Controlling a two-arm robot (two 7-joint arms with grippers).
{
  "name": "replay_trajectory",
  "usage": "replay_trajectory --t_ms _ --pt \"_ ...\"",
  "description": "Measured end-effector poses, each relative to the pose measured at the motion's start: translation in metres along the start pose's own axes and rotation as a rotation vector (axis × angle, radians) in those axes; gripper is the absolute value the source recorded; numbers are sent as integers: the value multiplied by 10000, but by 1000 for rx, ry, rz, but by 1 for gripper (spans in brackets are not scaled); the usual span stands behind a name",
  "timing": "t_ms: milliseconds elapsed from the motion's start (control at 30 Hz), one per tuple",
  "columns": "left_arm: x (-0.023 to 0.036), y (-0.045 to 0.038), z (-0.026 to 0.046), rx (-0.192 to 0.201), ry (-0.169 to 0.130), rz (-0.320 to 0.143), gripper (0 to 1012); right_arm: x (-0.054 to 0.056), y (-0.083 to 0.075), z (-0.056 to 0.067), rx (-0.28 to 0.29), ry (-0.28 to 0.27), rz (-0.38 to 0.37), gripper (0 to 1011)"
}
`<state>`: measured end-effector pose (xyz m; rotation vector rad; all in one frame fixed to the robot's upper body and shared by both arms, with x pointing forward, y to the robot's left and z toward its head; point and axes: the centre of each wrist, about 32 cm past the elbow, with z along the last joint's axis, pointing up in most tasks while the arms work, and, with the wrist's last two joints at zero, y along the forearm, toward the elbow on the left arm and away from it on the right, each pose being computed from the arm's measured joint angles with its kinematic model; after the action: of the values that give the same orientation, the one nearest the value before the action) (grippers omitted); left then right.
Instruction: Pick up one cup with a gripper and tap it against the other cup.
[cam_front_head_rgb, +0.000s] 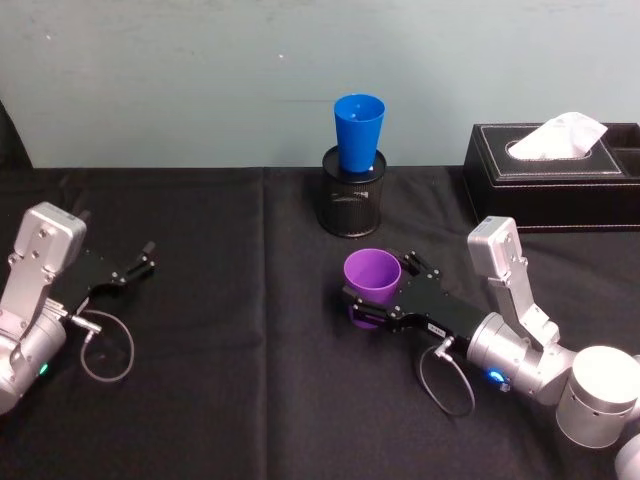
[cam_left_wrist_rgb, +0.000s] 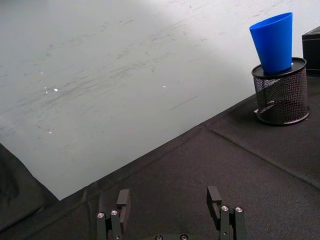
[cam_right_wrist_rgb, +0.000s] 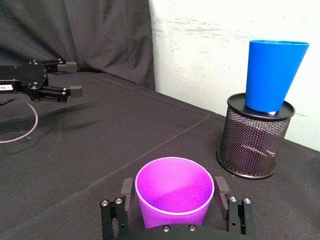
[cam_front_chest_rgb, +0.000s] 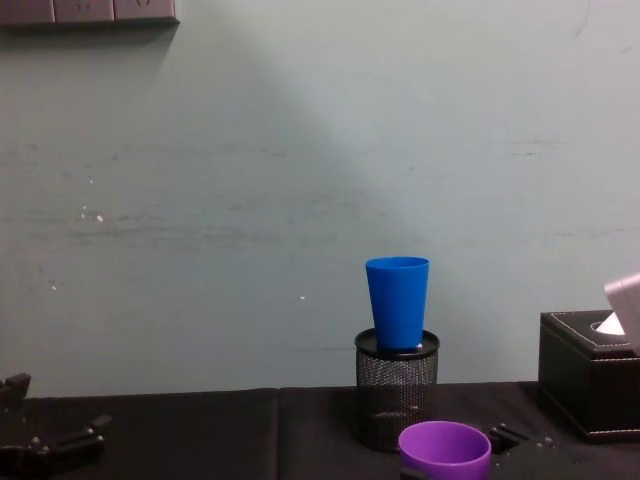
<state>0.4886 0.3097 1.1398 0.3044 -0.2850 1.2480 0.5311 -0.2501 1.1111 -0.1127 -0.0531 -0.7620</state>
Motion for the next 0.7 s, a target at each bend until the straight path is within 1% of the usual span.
replay_trajectory --t_ms 100,233,333,400,700 --pt "0 0 0 0 0 0 1000 -2 -2 0 0 0 0 993" --pt "0 0 0 0 0 0 1000 -3 -3 -1 0 0 0 927" --pt "0 0 0 0 0 0 1000 -4 -3 0 0 0 1 831" --pt "0 0 0 0 0 0 1000 -5 -4 0 0 0 0 800" --pt "0 0 0 0 0 0 1000 -6 -6 0 0 -1 0 754"
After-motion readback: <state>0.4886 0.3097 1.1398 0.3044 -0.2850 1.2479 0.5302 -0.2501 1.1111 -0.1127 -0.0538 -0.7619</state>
